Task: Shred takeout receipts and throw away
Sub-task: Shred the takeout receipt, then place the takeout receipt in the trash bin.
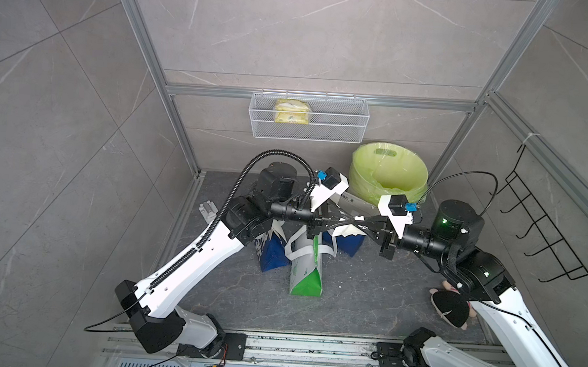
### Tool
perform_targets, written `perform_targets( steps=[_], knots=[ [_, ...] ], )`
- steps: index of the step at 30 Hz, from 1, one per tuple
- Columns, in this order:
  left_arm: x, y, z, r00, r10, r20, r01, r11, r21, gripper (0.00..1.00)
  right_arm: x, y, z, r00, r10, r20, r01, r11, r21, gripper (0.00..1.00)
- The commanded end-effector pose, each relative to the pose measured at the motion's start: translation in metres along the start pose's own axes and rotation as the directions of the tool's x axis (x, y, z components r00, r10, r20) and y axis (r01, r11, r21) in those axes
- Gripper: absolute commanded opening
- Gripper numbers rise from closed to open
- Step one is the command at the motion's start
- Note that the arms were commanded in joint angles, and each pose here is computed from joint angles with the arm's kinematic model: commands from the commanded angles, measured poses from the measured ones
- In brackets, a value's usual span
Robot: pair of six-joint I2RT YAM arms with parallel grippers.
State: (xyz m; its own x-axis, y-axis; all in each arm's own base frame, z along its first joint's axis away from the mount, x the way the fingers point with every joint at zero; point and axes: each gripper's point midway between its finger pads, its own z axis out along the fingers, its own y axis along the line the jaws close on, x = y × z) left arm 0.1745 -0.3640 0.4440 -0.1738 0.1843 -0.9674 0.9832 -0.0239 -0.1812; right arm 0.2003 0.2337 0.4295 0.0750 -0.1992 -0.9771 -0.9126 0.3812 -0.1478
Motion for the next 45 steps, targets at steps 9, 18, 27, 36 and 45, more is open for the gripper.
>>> perform_targets(
  steps=[9, 18, 27, 36, 45],
  knots=[
    [-0.036, 0.024, 0.001, 0.956, -0.243, 0.162, 0.215, 0.961, 0.173, 0.0, -0.002, 0.003, -0.023, 0.974, -0.223, 0.037, 0.218, 0.971, 0.101, 0.0],
    [-0.029, 0.059, 0.005, 0.939, -0.285, 0.191, 0.279, 0.959, 0.057, 0.0, -0.009, 0.02, -0.034, 0.966, -0.244, 0.082, 0.24, 0.969, 0.052, 0.0],
    [-0.025, 0.111, -0.007, 0.913, -0.276, 0.3, 0.342, 0.919, -0.194, 0.0, -0.009, 0.015, -0.055, 0.984, -0.154, 0.09, 0.138, 0.977, 0.162, 0.0],
    [-0.036, 0.11, 0.009, 0.899, -0.267, 0.349, 0.337, 0.928, -0.159, 0.0, -0.001, -0.047, -0.043, 0.987, 0.119, 0.111, -0.153, 0.906, 0.395, 0.0],
    [-0.052, 0.079, 0.022, 0.872, -0.326, 0.364, 0.325, 0.943, 0.065, 0.0, -0.03, -0.028, -0.015, 0.923, 0.268, 0.277, -0.312, 0.941, 0.131, 0.0]
  ],
)
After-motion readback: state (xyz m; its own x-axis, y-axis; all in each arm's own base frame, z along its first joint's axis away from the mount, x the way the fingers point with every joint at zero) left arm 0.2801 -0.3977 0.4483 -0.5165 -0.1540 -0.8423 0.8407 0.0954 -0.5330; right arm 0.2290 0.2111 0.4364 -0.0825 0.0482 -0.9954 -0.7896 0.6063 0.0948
